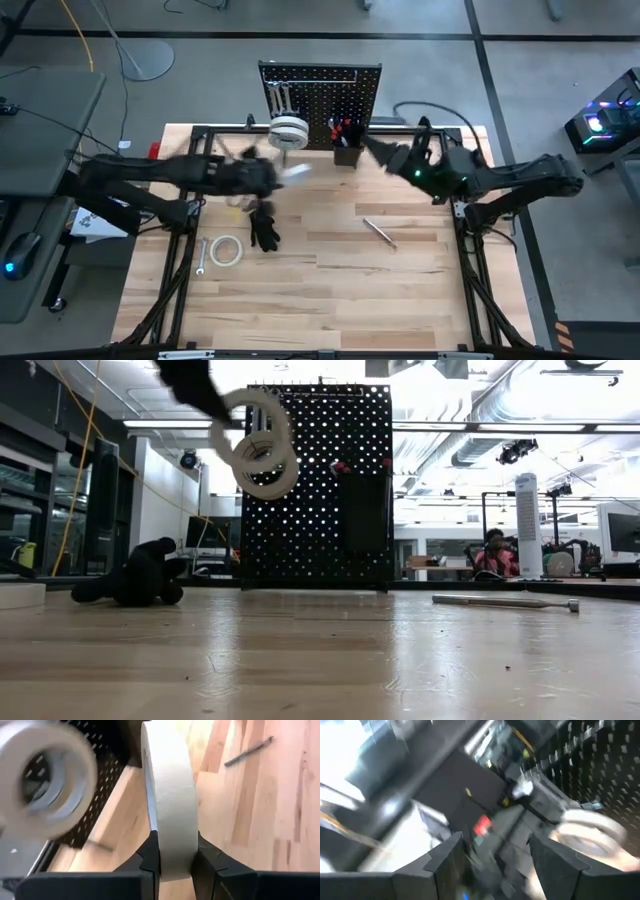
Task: Hang tools onto peg board
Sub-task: Hang the right tape onto the peg board
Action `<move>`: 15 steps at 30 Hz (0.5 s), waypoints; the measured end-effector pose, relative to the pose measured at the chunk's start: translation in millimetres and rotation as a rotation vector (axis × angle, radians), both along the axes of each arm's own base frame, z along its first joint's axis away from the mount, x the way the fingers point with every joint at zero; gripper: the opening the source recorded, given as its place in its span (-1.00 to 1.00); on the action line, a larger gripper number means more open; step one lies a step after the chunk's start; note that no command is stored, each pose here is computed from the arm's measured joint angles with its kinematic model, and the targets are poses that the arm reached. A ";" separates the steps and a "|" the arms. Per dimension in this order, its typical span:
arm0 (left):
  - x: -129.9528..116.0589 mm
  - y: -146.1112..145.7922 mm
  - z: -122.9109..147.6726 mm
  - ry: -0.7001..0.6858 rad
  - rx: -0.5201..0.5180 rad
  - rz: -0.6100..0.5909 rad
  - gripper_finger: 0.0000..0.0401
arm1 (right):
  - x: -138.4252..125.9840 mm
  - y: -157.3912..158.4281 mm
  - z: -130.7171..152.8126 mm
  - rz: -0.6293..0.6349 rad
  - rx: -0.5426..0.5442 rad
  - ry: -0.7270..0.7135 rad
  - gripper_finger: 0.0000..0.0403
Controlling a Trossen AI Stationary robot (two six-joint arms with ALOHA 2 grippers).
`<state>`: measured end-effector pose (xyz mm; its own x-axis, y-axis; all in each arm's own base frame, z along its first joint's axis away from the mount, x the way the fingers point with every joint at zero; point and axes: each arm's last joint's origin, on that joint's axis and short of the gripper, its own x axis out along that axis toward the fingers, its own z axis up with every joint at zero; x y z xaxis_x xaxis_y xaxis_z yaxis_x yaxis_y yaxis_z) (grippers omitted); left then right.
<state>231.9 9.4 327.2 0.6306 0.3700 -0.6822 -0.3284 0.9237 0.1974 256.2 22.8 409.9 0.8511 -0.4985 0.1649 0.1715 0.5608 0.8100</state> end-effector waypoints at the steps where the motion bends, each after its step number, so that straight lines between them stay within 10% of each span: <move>1: -11.2 2.9 -2.5 0.000 -0.015 -0.001 -0.72 | -2.0 1.5 -1.8 0.007 -0.023 0.033 0.07; 15: -50.4 68.9 -7.8 -0.117 -0.085 -0.216 -0.72 | -12.5 7.0 5.0 0.020 -0.030 0.027 0.08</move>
